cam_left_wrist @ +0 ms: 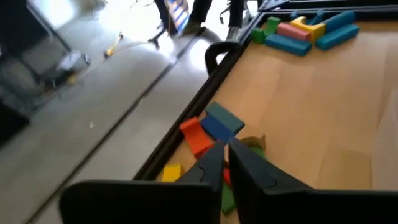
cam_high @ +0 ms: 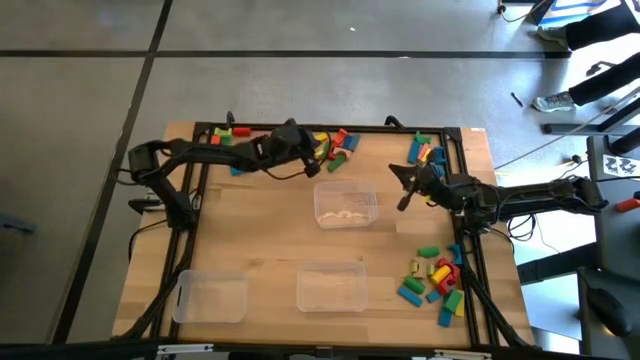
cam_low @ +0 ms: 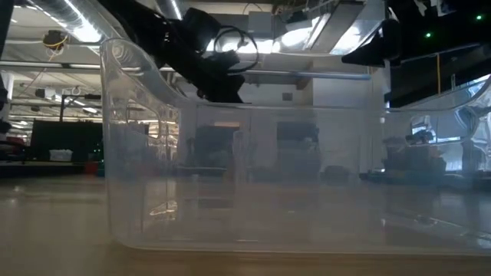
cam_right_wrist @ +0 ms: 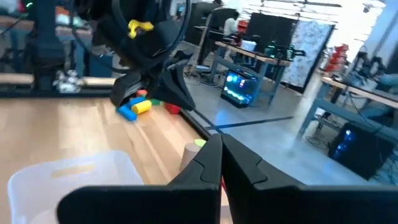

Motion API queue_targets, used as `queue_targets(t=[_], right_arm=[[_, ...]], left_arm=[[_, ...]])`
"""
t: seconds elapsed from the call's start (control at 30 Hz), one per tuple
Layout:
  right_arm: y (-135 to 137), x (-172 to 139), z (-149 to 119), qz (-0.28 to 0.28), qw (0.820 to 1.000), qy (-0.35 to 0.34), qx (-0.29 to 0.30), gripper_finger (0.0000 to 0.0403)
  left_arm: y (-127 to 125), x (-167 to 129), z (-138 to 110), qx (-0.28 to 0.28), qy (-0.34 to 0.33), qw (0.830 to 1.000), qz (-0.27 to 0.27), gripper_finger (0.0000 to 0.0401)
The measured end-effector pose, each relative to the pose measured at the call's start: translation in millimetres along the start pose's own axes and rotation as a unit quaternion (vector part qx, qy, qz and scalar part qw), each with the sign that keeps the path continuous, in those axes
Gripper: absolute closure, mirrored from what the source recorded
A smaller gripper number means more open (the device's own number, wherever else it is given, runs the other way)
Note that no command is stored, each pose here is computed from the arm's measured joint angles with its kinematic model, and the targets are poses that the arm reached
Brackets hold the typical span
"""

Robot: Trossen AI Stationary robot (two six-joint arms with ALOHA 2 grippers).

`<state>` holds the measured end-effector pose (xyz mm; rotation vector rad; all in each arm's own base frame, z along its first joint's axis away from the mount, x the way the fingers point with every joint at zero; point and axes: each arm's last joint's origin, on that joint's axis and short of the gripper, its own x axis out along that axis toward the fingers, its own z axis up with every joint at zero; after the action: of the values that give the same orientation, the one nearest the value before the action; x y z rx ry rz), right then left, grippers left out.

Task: Sort blocks by size
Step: Put the brown cylindrical block into the top transparent bin

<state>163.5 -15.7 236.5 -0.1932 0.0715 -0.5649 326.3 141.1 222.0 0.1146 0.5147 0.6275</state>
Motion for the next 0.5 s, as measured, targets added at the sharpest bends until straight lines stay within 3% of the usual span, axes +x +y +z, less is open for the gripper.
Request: queue_targets(t=[0.3, 0.5], right_arm=[[6, 12, -4, -0.017, 1.000, 0.002, 0.004, 0.0386], [1, 23, -10, -0.040, 0.999, 0.015, -0.001, 0.0313]], left_arm=[[7, 4, -7, -0.125, 0.054, 0.991, 0.011, 0.0227], [1, 19, -21, -0.173, 0.073, 0.982, 0.015, 0.0189]])
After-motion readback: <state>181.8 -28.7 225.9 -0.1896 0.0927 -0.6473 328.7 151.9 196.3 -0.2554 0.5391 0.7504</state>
